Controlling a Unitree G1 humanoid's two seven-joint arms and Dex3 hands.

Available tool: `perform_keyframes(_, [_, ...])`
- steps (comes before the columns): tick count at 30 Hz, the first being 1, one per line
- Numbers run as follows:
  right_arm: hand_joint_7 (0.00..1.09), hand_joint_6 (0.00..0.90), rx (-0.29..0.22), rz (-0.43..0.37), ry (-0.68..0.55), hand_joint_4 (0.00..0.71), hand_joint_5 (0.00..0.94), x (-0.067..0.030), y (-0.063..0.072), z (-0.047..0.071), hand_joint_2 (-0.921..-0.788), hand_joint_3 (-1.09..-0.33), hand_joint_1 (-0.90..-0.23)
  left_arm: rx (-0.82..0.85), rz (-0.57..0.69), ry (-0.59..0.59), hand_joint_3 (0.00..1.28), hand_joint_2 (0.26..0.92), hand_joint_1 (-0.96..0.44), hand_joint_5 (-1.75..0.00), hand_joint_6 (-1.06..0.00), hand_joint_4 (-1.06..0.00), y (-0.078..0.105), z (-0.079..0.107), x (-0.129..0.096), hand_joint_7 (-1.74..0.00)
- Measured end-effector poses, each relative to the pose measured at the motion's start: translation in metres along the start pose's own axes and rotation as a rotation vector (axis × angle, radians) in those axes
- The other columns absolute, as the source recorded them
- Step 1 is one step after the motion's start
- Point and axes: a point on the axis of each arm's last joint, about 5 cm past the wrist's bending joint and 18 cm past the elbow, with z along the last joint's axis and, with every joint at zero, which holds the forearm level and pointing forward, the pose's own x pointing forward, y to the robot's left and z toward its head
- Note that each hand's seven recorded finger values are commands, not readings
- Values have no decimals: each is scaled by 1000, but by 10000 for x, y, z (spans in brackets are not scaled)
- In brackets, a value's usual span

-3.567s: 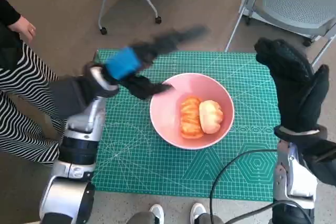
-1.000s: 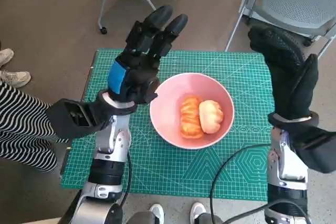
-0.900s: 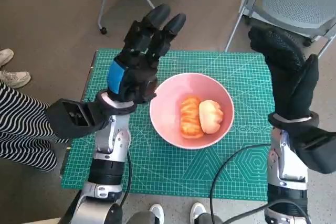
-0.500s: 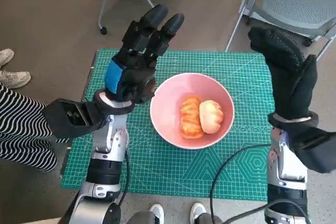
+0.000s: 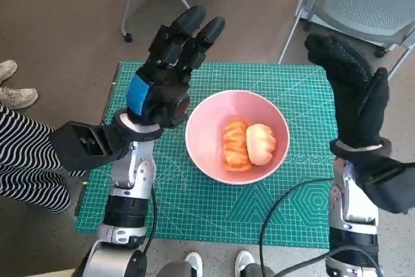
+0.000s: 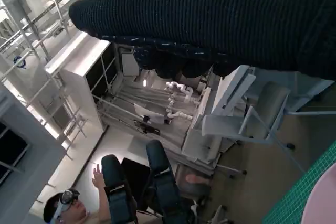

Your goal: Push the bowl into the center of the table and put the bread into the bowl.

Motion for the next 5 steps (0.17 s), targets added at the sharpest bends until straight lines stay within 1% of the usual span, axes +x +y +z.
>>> perform_keyframes(5, [530,120,-1,5,-3,241,4,9,8,10,-921,-653,-704,2,-2,-2,558,901,-731,-218,1,1,0,10,6,-406])
